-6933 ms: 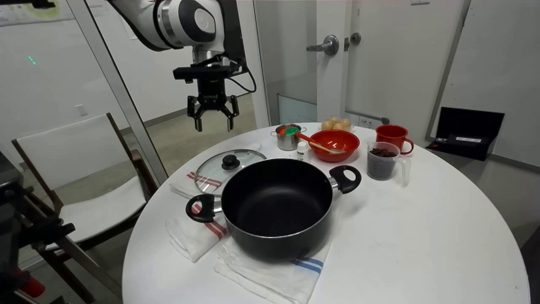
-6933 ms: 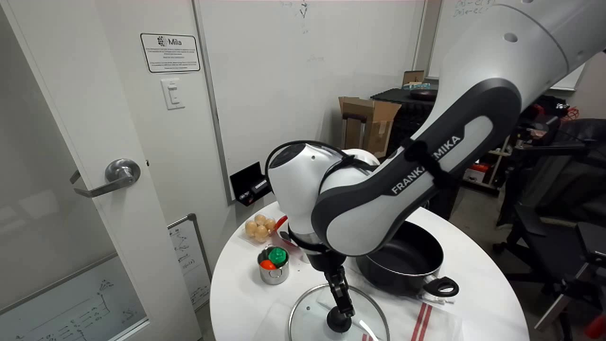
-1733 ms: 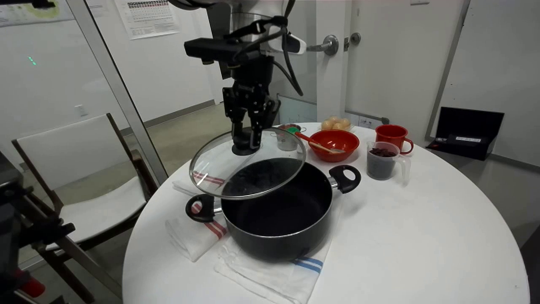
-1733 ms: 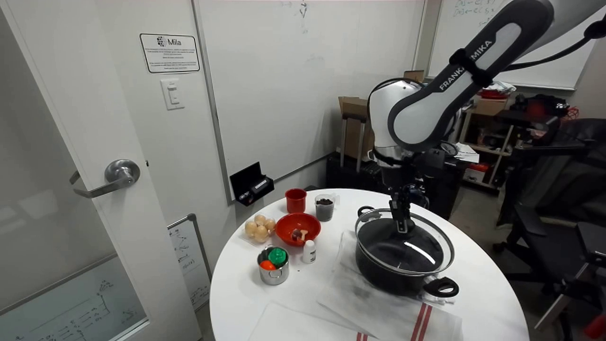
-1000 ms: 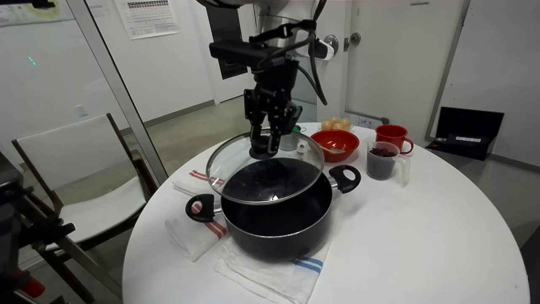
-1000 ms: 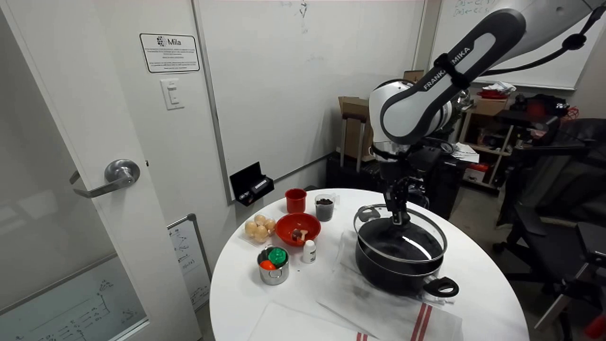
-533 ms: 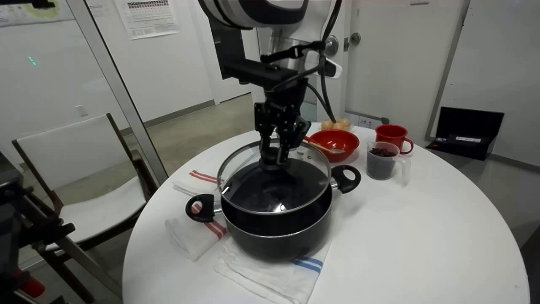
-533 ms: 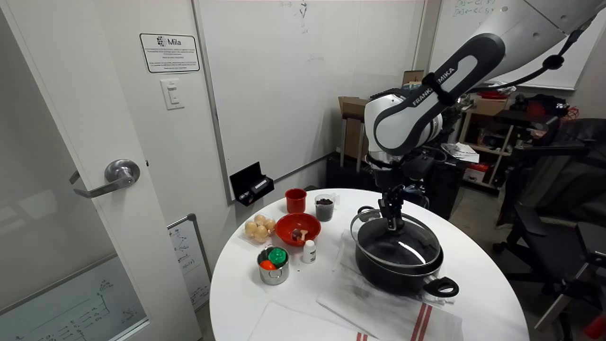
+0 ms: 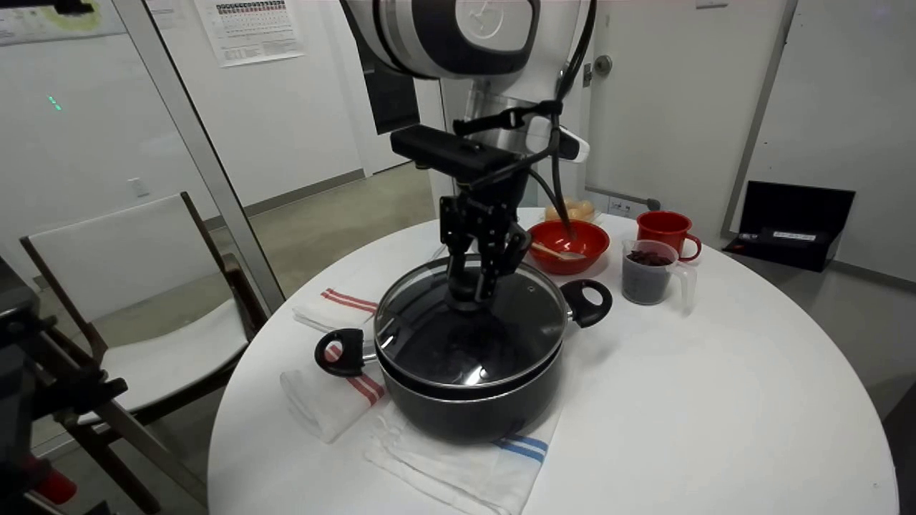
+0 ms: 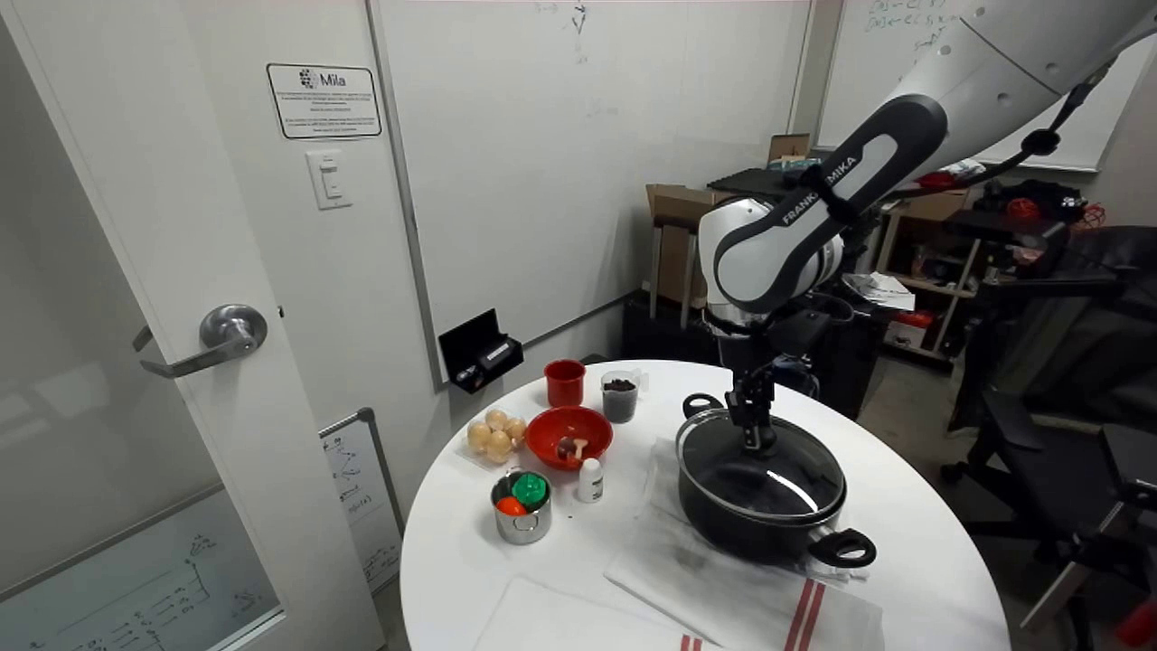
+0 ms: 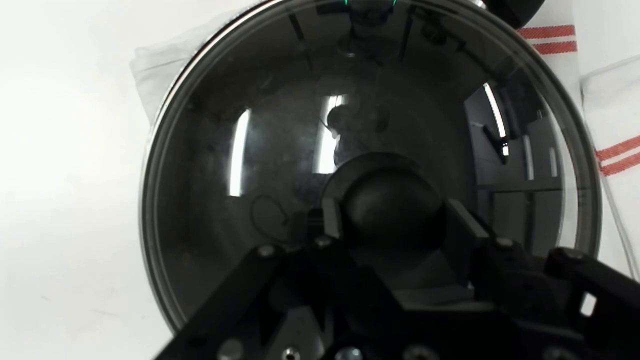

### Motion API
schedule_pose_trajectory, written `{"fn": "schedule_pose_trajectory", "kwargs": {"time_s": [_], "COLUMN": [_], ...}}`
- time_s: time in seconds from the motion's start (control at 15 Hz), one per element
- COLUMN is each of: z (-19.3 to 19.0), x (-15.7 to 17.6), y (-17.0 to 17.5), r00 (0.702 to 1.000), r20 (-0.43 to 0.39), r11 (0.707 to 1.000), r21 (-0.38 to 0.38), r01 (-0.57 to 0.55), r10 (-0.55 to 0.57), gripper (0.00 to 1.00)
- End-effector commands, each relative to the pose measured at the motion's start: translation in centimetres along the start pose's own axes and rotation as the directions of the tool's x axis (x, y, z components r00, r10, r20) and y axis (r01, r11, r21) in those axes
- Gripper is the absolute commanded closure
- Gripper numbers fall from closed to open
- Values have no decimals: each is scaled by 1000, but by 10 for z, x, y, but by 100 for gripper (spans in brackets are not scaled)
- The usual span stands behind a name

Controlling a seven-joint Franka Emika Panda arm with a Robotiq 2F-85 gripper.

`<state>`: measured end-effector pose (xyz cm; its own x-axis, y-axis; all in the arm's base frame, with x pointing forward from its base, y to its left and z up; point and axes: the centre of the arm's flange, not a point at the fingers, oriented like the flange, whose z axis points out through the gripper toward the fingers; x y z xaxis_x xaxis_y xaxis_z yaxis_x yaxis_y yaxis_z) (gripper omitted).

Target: Put the lid on the pot

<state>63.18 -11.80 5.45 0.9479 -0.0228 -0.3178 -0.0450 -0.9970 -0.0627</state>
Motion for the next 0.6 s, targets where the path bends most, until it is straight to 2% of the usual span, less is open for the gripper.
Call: {"fn": "schedule_pose_trajectory", "kwargs": {"time_s": [0.0,0.53], "z": [-5,-2], "x": [4,-2], "y": [6,5], "r00": [999,999], "r20": [-7,-7], "r11": [999,999], "r21": [28,30], "r01": [-31,-34], "r10": [31,34], "gripper": [75,75]}}
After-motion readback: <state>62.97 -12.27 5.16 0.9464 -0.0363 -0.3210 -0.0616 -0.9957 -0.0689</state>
